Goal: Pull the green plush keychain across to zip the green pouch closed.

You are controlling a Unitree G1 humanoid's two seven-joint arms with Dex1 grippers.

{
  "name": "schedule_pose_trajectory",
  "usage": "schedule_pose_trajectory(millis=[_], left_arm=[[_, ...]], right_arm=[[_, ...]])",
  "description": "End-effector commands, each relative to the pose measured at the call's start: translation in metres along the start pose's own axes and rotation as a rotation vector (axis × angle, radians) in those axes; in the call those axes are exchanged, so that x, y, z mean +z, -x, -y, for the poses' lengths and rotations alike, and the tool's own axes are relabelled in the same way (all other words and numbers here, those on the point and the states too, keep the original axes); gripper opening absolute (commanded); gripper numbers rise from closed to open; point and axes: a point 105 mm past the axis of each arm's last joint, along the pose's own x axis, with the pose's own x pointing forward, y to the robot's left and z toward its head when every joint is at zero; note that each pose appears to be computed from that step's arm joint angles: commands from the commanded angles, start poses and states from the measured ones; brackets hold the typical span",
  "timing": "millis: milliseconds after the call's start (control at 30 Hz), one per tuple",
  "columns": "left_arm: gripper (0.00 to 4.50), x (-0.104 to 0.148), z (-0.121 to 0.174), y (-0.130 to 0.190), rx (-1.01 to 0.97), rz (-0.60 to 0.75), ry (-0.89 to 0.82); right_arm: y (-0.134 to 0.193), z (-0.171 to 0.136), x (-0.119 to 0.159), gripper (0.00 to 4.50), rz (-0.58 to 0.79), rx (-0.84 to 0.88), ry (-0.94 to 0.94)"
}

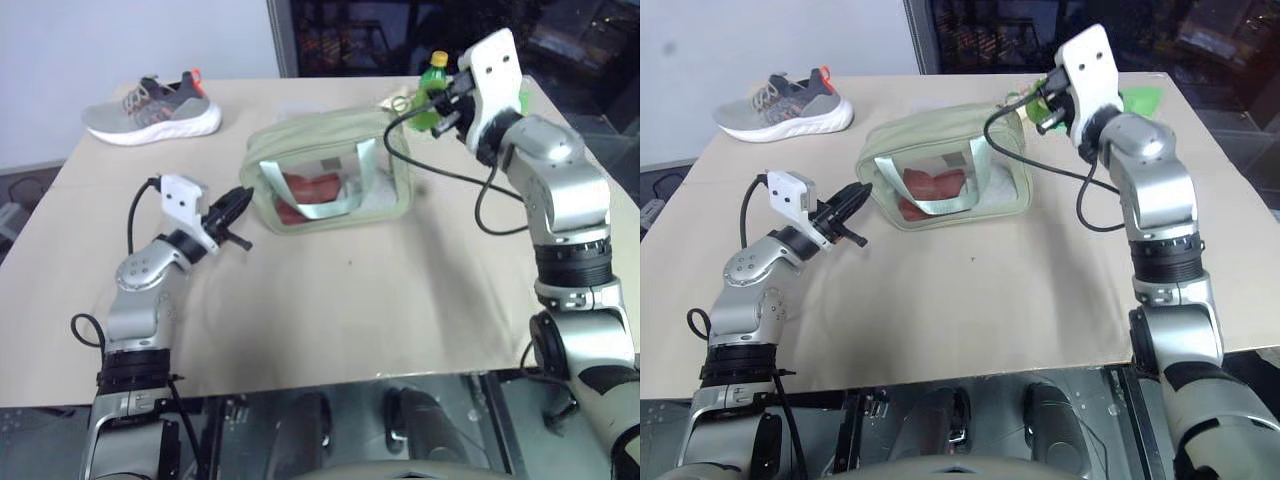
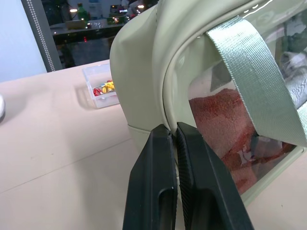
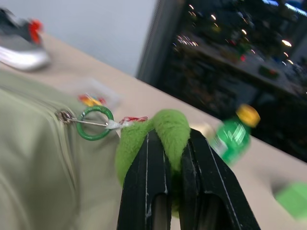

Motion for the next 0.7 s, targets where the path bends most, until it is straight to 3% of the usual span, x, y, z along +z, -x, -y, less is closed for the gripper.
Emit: schedule_pose_trajectory(millis=[33,233,333,433,633,700], left_arm=[[0.00,-0.005,-0.019,0.010,0.096,-0.030,0.004],[0.00,0.003,-0.014,0.007,0.081,0.008,0.016],[0.00,0.006,-0.012,0.006,0.073,0.019,0.019],[0.00,0.009,-0.011,0.005,0.065,0.028,0.021],[0.00,0.018,-0.004,0.007,0.029,0.069,0.053],[0.00,0.025,0.001,0.010,0.005,0.099,0.080]], right_arm=[[0.011,0.025,-0.038,0.06,-0.099,-0.134,0.056],[0.021,-0.005,-0.111,0.06,-0.284,-0.033,0.186],[0.023,-0.019,-0.129,0.06,-0.325,0.026,0.289],[0.022,-0.020,-0.129,0.06,-0.318,0.031,0.315],[0.022,-0.025,-0.105,0.06,-0.226,0.099,0.150],[0.027,-0.026,-0.097,0.87,-0.197,0.131,0.096]])
